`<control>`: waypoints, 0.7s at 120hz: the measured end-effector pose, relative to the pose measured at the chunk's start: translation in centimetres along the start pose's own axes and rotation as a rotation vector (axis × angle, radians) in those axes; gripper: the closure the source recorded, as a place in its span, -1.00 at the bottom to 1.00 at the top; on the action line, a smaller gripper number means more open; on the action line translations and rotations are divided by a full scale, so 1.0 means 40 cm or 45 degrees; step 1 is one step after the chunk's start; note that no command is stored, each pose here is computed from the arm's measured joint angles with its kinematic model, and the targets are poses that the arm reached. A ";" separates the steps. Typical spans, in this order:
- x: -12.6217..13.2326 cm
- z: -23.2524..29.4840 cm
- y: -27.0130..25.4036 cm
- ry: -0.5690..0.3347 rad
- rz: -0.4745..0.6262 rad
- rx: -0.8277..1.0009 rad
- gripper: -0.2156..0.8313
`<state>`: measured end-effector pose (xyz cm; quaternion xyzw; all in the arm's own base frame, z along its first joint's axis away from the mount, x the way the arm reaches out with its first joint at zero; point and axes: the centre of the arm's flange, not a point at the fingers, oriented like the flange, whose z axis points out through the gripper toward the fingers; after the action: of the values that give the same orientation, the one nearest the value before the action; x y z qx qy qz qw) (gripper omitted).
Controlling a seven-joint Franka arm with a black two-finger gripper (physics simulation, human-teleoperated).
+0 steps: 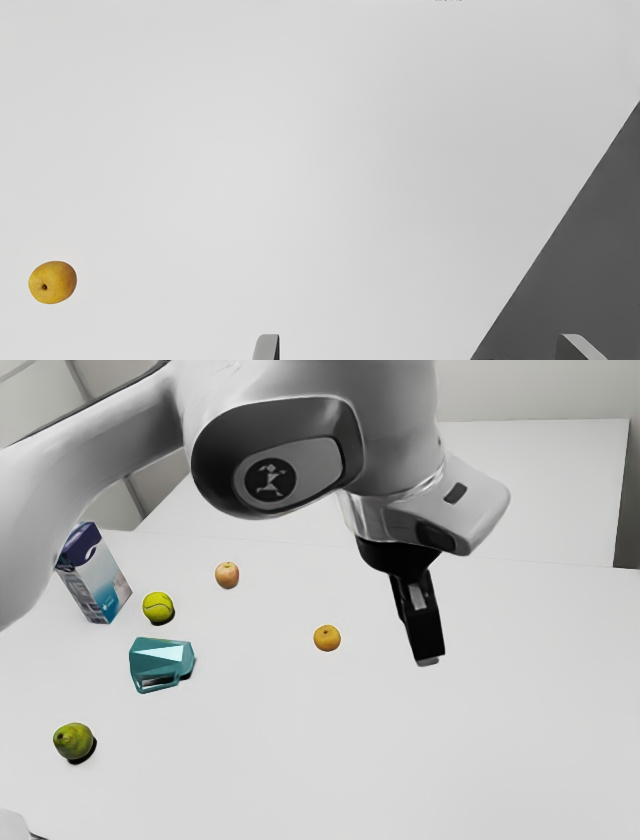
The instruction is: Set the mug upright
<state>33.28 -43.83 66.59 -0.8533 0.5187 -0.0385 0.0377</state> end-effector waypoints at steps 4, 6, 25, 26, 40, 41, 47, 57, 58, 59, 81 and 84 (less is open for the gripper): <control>0.006 -0.004 0.040 0.002 0.028 -0.001 -0.59; 0.009 -0.005 0.060 0.002 0.042 -0.001 -0.59; 0.026 -0.008 0.244 0.002 0.172 -0.024 -0.59; 0.028 -0.005 0.254 0.000 0.178 -0.029 -0.59; 0.060 0.062 0.201 -0.039 0.093 -0.120 -0.58; 0.061 0.068 0.172 -0.041 0.065 -0.125 -0.58; 0.037 0.126 -0.097 -0.066 -0.189 -0.149 -0.57; -0.350 0.185 -0.781 -0.071 -0.903 -0.151 -0.57; -0.418 0.184 -0.845 -0.069 -0.985 -0.145 -0.57; -0.489 0.181 -0.903 -0.065 -1.066 -0.136 -0.58; -1.033 0.178 -1.178 -0.098 -1.603 -0.041 -0.59; -0.973 0.179 -1.164 -0.095 -1.551 -0.040 -0.59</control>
<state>57.24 12.30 63.27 -0.9977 -0.0639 -0.0156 0.0144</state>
